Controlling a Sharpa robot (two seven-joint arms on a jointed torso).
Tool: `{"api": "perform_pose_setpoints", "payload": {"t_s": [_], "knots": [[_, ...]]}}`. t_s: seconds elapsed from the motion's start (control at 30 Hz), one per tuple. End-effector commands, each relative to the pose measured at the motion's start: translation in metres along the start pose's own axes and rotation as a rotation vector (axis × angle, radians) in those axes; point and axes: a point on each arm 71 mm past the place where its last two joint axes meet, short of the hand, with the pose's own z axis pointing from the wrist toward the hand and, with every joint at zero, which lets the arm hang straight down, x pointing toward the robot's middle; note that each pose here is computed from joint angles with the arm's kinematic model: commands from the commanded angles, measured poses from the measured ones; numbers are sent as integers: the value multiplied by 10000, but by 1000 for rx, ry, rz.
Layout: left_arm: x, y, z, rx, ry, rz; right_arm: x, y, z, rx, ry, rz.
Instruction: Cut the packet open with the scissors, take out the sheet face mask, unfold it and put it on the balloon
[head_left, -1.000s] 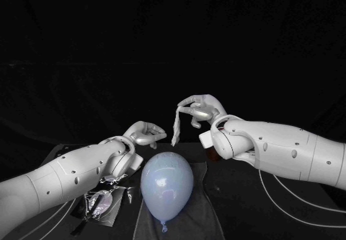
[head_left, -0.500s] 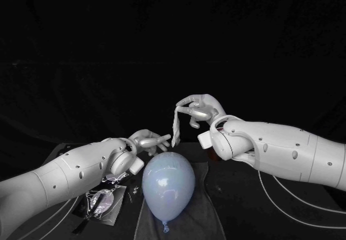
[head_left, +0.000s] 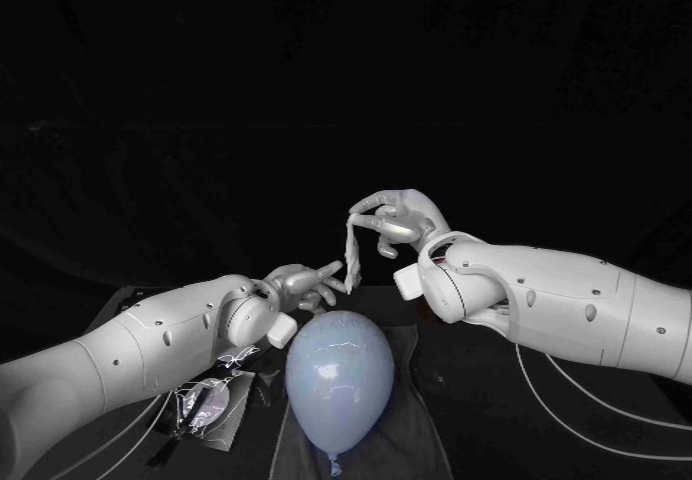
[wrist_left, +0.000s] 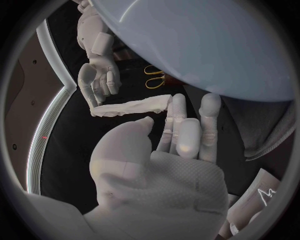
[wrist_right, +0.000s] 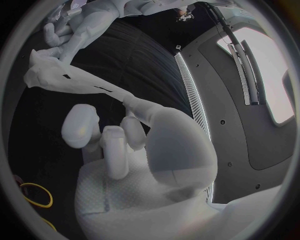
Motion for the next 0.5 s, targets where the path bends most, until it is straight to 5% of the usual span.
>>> {"api": "perform_pose_setpoints", "payload": {"t_s": [0.03,0.5], "knots": [[8,-8,10,-8,-10,-85,22,26,0,-20,10,-4],[48,-16,22,-9,4,-142,44,37,-2,-23,14,-3]]}}
